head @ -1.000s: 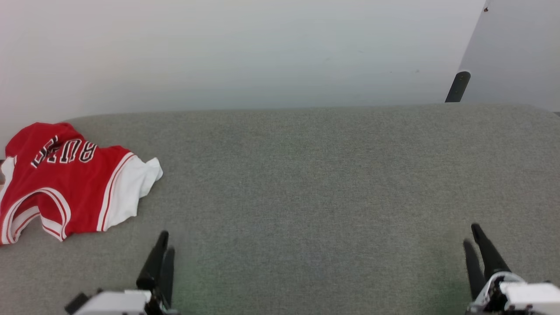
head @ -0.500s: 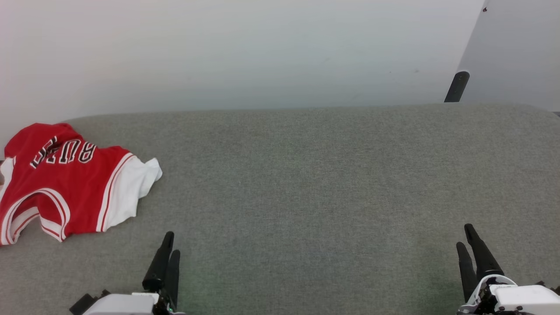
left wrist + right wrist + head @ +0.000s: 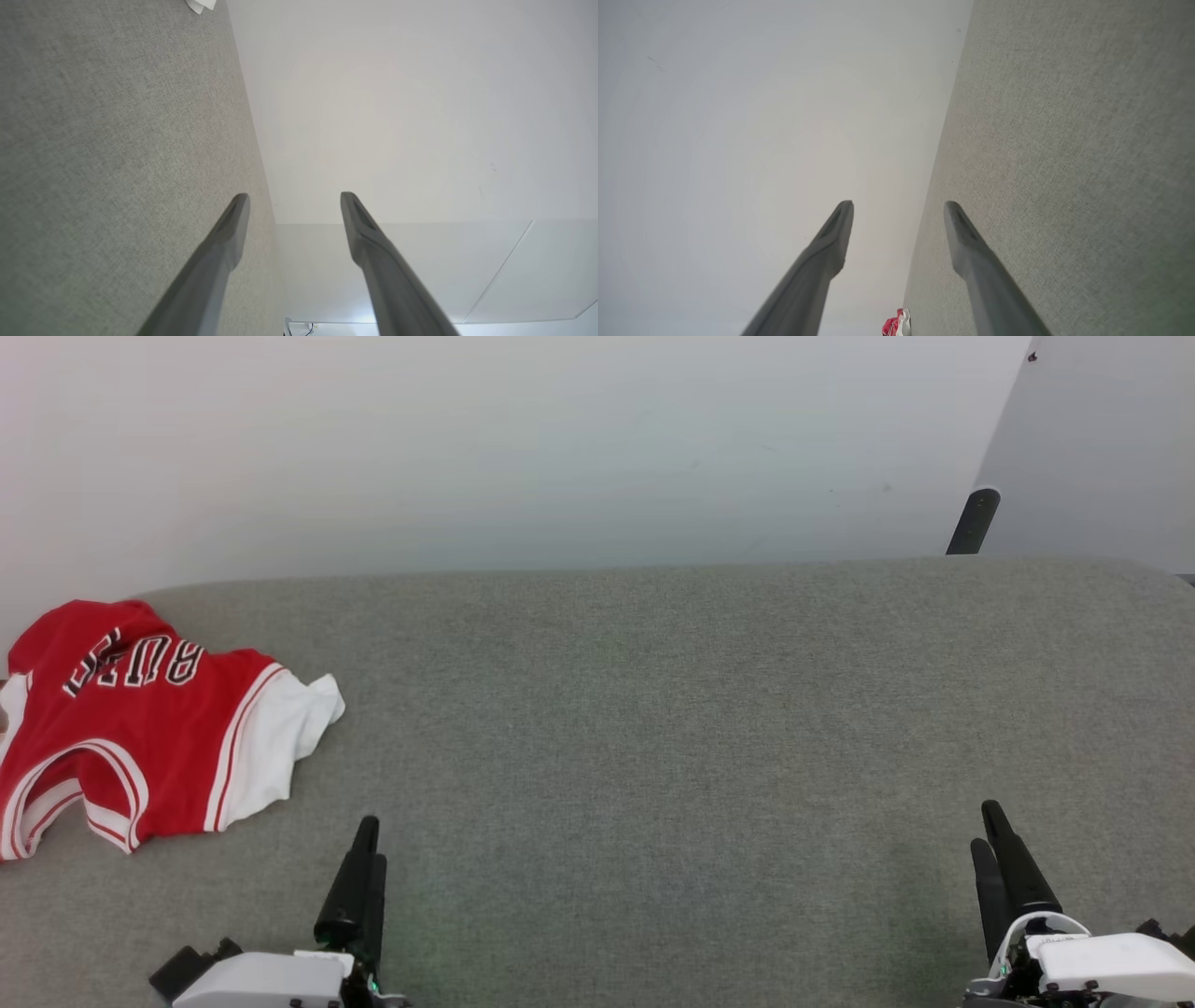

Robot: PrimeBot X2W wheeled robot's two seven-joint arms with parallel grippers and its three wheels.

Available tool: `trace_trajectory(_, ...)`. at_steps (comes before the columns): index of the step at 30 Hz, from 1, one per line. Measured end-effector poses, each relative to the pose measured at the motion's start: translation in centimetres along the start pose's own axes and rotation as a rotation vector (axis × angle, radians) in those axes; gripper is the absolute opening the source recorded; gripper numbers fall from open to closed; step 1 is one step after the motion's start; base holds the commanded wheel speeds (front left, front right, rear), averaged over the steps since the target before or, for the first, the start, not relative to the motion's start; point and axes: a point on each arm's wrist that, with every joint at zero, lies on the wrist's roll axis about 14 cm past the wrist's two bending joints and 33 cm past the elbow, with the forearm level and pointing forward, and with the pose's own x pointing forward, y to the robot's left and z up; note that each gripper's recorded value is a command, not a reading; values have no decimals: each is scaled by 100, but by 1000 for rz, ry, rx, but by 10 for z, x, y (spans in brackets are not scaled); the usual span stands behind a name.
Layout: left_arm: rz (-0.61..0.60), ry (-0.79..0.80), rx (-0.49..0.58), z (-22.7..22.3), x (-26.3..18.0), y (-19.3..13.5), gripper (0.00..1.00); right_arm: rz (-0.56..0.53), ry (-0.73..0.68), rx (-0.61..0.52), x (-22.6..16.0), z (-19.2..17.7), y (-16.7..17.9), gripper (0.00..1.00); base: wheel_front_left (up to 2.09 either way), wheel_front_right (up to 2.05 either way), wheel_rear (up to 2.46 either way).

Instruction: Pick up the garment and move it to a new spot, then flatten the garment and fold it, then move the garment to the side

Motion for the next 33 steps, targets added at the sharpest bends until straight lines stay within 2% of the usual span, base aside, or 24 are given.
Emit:
trace_trajectory(11, -35, -5, 116, -1, 1, -10, 100, 30, -4, -131, 2, -2, 9, 100, 0, 0, 0)
trace_trajectory(17, -49, 3, 231, -3, 1, -13, 100, 44, -6, -227, 2, -3, 12, 100, 0, 0, 0)
trace_trajectory(23, -61, -2, 343, -3, 1, -15, 100, 65, -13, -350, 2, -2, 17, 100, 0, 0, 0)
trace_trajectory(33, -82, -17, 563, -2, 0, -18, 100, 88, -23, -631, 1, -2, 20, 100, 0, 0, 0)
